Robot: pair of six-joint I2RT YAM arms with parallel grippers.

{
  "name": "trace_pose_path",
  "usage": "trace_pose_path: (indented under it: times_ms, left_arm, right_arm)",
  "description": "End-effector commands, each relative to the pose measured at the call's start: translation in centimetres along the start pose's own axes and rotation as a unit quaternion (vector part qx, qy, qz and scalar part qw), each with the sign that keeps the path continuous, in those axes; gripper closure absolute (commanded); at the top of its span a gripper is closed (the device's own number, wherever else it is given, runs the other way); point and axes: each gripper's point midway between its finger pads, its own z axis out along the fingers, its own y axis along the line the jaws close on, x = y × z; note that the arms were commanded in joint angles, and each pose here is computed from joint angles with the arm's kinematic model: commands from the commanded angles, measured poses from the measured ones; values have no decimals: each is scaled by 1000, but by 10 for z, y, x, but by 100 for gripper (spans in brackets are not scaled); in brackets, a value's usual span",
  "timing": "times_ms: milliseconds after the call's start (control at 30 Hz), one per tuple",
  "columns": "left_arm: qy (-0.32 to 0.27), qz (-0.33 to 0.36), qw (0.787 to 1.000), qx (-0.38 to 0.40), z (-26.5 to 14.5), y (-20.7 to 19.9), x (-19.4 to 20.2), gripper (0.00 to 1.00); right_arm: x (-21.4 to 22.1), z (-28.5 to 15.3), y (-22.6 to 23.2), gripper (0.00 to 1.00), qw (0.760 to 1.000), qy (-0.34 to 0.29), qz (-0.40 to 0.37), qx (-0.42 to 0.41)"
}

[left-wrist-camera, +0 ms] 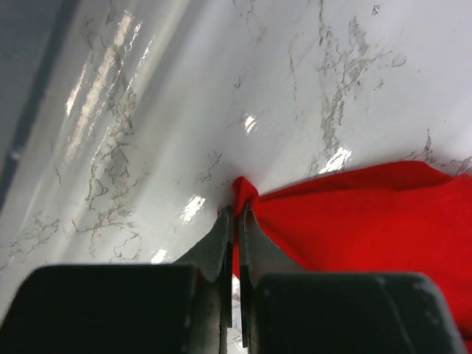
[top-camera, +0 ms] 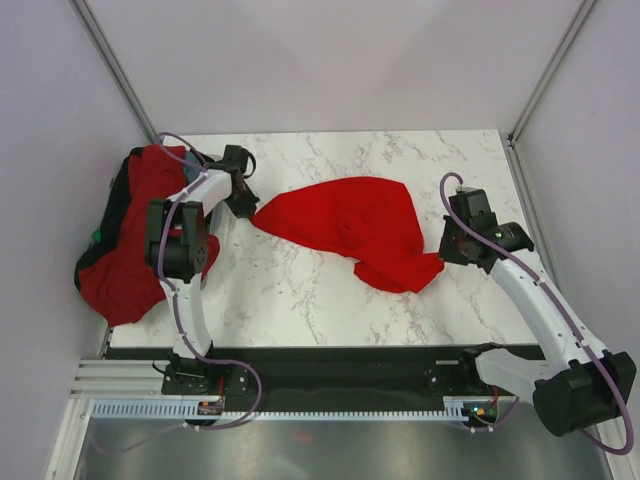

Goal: Fold and stack the t-shirts
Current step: Flatten the tshirt out

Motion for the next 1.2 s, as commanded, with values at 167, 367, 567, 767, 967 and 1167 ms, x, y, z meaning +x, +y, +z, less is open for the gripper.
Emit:
trace_pose_path:
  times_ms: [167,367,567,767,967,1167]
  left_arm:
    - [-42,-15,999,15,-76,0,-27,98]
    - [-99,-15,991,93,-183,-10,-48,98]
    - [-155,-23,959,235,-318,-28,-54,98]
    - [-246,3,901,357,-451,-20,-49,98]
    - [-324,51,832,447,-555,7,-16,98]
    - [-387,73,753,527,-635,40,27,98]
  right_arm:
    - [-25,-15,10,100,999,-31,4,-20]
    - [-73,-65,29,100,994,-81,38,-56]
    - [-152,-153,54,100,973,-179,87,-117]
    - [-197,-273,52,100,930,-314,74,-177]
    - [-180,-387,23,100,850,-467,57,-236]
    - [-126,-495,-16,100,734,-606,58,-302]
